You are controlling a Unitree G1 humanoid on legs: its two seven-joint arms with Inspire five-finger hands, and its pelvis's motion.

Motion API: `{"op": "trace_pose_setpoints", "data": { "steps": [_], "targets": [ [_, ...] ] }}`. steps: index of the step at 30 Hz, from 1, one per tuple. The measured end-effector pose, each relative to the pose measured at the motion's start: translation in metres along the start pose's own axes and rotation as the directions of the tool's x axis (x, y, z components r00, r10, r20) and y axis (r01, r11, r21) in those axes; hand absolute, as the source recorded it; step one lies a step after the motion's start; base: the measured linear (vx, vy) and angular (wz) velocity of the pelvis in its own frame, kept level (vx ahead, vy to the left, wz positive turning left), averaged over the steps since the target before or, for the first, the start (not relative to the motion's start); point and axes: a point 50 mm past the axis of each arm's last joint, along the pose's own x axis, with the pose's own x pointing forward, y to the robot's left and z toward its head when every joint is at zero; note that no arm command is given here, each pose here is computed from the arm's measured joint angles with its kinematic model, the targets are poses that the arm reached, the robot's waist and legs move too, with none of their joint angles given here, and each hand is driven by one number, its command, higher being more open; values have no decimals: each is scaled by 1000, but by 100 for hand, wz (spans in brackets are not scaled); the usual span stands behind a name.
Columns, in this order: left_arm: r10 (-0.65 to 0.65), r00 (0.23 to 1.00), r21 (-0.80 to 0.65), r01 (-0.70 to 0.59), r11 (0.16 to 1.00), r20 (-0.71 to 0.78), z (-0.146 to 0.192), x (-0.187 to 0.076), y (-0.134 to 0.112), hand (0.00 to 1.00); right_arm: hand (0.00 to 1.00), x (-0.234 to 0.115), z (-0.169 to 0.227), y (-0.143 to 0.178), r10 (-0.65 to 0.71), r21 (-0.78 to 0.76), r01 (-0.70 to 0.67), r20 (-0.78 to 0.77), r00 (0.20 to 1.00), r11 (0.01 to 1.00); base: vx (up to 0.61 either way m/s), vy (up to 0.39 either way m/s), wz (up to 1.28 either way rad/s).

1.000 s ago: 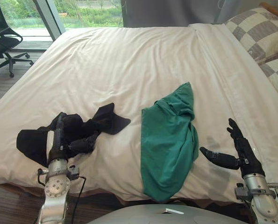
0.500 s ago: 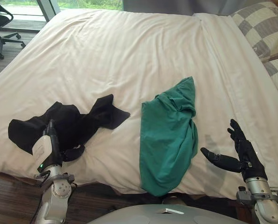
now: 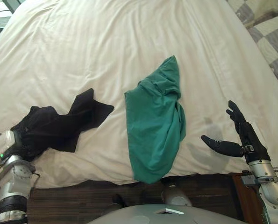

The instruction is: Tidy up the quilt and then pick up the clothes from the bed and put them into the laundry hamper

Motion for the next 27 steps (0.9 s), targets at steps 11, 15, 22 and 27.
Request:
{"op": "trace_pose_setpoints", "data": {
  "steps": [11, 15, 22, 27],
  "targets": [
    [-9, 982, -246, 55, 968, 186, 0, -28, -4, 0, 100, -12, 10, -1, 87, -39, -85, 45, 995, 996, 13, -3, 7],
    [-236, 870, -550, 462, 695, 432, 35, -75, -31, 0, 100, -28, 9, 14, 110, -36, -109, 9, 994, 993, 34, -8, 21],
    [-543, 496, -521, 845, 122, 677, 68, -181, -101, 0, 100, -43, 0, 60, 236, -6, -238, -77, 969, 971, -16, -3, 20],
    [-632, 411, -578, 813, -72, 657, 52, -184, -116, 0, 100, -28, -33, 88, 265, 48, -261, -211, 941, 964, -86, -37, 27]
  ]
}}
